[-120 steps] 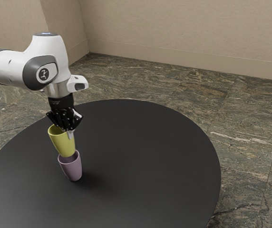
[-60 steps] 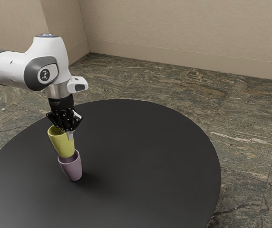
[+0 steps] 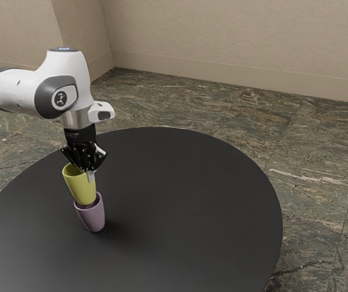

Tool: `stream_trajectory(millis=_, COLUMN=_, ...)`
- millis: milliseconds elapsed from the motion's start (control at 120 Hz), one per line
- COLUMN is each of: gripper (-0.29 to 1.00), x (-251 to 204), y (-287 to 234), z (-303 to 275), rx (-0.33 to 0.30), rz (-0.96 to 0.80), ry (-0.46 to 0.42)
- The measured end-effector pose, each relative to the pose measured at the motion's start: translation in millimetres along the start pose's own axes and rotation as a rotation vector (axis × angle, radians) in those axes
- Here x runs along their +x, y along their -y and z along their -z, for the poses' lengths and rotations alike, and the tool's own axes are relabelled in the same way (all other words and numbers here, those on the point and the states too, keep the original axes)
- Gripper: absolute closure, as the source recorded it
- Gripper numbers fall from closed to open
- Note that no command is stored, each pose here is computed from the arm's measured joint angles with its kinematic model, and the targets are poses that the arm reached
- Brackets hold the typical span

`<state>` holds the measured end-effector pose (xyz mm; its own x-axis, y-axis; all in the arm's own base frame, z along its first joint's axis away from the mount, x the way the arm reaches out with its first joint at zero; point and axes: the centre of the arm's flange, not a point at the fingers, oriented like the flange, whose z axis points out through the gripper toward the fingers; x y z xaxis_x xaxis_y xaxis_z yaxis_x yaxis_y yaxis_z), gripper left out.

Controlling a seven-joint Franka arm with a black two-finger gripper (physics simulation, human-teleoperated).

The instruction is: Place the right cup onto the left cup

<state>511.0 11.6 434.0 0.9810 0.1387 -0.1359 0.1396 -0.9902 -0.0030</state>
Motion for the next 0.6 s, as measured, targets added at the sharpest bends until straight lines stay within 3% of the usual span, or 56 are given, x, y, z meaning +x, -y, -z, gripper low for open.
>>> stream_trajectory(millis=600, gripper=0.78, x=6, y=0, z=-16, rx=0.002, rz=0.0, ry=0.026)
